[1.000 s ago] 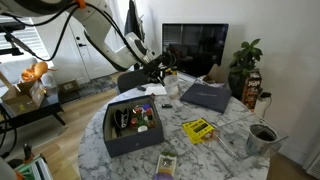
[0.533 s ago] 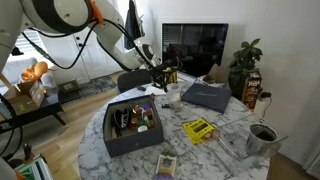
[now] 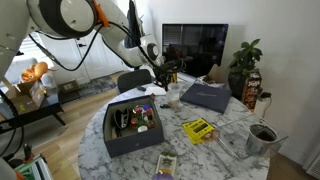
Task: Remove the cup from the transparent box to the right
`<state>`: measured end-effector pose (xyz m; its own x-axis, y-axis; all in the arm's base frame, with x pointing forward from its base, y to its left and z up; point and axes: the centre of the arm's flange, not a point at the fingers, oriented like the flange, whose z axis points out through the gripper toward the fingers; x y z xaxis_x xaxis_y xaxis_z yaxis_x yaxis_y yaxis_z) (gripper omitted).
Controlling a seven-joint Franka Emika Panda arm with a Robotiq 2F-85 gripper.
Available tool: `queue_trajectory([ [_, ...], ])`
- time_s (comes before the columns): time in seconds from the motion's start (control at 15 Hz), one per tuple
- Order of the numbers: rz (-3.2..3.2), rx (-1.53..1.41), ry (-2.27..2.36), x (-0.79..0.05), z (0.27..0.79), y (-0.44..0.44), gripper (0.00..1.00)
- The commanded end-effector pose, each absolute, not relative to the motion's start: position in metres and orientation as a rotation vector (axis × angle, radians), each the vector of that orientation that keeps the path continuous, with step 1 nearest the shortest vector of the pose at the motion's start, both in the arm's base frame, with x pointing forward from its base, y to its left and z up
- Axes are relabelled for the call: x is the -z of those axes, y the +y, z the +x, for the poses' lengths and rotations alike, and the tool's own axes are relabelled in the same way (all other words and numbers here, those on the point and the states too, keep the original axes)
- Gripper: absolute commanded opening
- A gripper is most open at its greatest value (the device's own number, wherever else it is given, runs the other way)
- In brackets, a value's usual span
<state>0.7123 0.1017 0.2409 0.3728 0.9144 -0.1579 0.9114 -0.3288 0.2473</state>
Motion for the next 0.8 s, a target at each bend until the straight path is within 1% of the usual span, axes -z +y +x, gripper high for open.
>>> queue_trajectory([
  [0.0, 2.357, -0.067, 1.632, -0.249, 0.704, 0.096, 0.31],
  [0.2, 2.348, -0.070, 1.650, -0.268, 0.687, 0.094, 0.51],
  [0.27, 2.352, -0.103, 1.674, -0.288, 0.674, 0.090, 0.60],
  [0.6, 2.441, -0.394, 1.761, -0.359, 0.628, 0.051, 0.97],
  [0.67, 2.406, -0.311, 1.689, -0.338, 0.675, 0.077, 1.00],
  [0.73, 2.403, -0.332, 1.692, -0.350, 0.670, 0.070, 0.88],
])
